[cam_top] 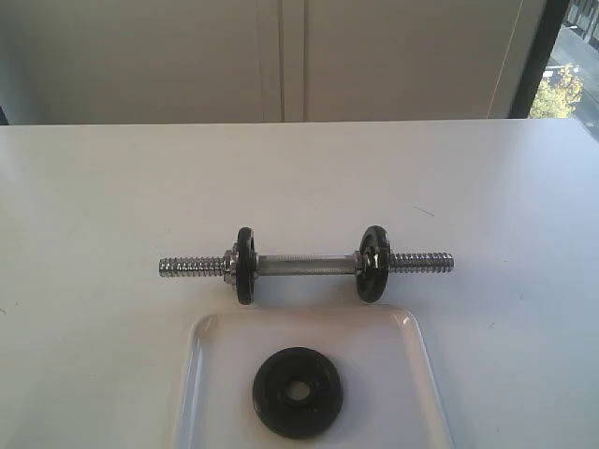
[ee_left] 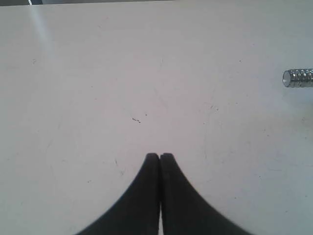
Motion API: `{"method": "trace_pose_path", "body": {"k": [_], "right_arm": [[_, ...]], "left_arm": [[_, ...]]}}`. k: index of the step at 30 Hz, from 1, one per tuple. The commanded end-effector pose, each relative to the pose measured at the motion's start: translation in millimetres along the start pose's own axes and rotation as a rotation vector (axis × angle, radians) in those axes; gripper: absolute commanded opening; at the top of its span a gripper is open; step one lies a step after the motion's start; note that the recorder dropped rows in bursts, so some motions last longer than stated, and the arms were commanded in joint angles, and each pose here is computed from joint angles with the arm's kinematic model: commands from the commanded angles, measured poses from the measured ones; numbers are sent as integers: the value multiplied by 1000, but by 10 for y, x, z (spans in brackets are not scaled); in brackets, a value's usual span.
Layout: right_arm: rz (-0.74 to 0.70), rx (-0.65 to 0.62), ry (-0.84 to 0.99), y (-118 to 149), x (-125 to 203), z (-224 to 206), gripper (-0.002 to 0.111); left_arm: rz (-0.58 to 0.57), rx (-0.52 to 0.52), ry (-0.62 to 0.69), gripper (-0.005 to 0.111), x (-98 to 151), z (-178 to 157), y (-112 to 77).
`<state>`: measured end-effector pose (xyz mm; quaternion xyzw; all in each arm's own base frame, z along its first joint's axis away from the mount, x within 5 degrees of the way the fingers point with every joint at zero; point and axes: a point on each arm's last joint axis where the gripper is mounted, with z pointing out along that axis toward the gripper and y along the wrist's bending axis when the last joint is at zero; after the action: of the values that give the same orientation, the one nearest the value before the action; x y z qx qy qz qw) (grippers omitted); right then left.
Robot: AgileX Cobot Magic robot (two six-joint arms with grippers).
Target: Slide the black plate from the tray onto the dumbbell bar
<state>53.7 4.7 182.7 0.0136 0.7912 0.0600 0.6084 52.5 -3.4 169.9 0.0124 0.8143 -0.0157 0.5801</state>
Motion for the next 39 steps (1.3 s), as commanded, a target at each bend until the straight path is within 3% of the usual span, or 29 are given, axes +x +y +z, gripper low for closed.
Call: {"method": "trace_pose_path", "body": {"k": [1, 39], "right_arm": [[5, 3, -8, -2, -2, -2, 0], [-8, -49, -2, 27, 2, -3, 0]], "left_arm": [[-6, 8, 5, 0, 15, 3, -5], [-6, 8, 6, 0, 15, 3, -5]]}}
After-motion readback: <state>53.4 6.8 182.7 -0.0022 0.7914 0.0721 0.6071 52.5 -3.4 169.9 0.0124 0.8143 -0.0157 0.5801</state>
